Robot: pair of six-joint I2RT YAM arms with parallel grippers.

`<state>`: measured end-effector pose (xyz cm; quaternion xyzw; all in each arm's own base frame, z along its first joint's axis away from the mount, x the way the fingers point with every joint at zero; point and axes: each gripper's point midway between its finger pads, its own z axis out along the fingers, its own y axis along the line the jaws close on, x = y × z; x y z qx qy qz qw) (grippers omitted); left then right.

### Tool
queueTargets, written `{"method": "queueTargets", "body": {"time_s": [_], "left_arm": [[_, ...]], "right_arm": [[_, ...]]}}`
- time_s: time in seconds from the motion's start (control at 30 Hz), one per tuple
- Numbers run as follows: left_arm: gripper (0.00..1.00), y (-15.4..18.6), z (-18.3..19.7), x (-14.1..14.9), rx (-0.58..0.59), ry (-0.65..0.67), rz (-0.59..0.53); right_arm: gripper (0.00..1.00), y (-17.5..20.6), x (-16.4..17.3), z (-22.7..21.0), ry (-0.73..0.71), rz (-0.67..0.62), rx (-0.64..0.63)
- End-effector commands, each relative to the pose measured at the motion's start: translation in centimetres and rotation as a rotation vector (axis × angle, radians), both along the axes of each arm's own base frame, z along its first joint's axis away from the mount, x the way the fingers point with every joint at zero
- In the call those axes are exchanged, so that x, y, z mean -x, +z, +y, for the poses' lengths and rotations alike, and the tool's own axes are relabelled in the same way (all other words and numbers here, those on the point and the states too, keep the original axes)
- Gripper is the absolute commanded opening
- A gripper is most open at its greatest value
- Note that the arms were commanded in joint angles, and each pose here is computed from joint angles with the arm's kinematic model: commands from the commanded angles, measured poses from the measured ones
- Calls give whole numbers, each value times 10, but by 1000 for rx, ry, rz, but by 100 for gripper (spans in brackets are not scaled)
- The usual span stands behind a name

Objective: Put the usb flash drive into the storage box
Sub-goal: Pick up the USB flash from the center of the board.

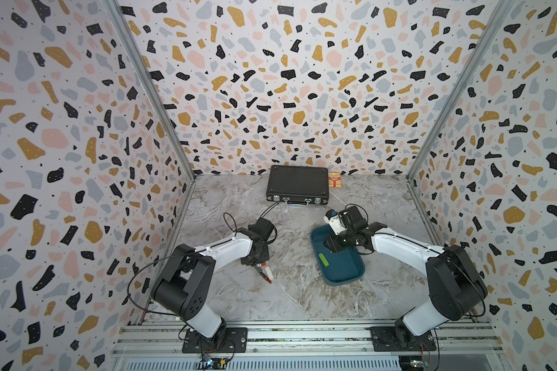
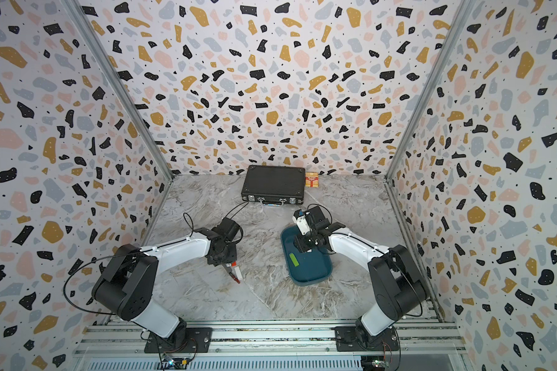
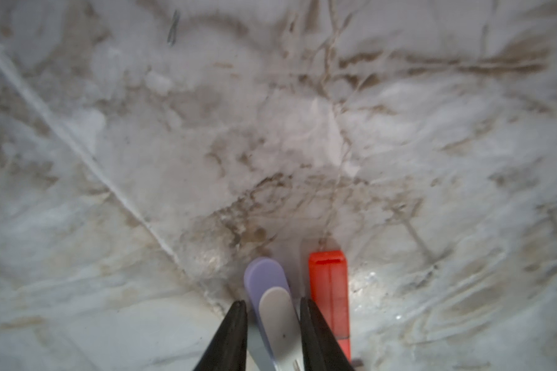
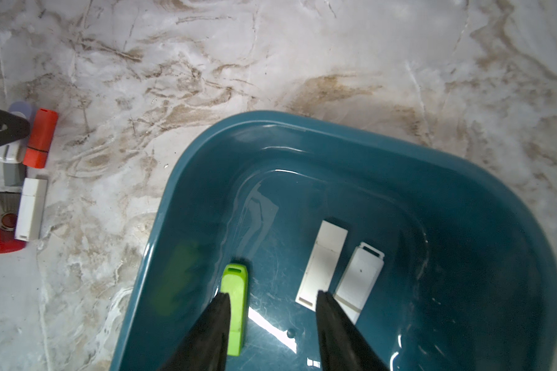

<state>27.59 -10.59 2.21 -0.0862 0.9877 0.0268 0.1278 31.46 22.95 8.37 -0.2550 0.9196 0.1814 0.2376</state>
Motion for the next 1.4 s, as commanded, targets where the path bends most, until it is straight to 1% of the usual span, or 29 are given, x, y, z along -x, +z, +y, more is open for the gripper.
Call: {"method": "queueTargets", "body": {"time_s": [0.0, 0.13, 0.57, 0.87, 1.13, 1.23, 1.37], "left_arm": [[33, 1, 14, 12, -42, 22, 21], [33, 1, 14, 11, -38, 25, 17], [35, -14, 3, 7, -7, 1, 54], [26, -5, -1, 1, 6, -5, 25], [15, -4, 0, -1, 0, -7, 22], [12, -2, 0, -1, 0, -6, 23], [10, 11, -4, -2, 27, -10, -4]], "right_arm": [[49, 1, 1, 2, 8, 4, -8], [49, 1, 2, 2, 7, 2, -6], [49, -2, 3, 3, 9, 15, -8], [48, -1, 3, 2, 9, 13, -9], [48, 0, 3, 3, 10, 13, -10], [48, 0, 3, 3, 12, 12, -10], [48, 5, 1, 1, 3, -3, -11]]}}
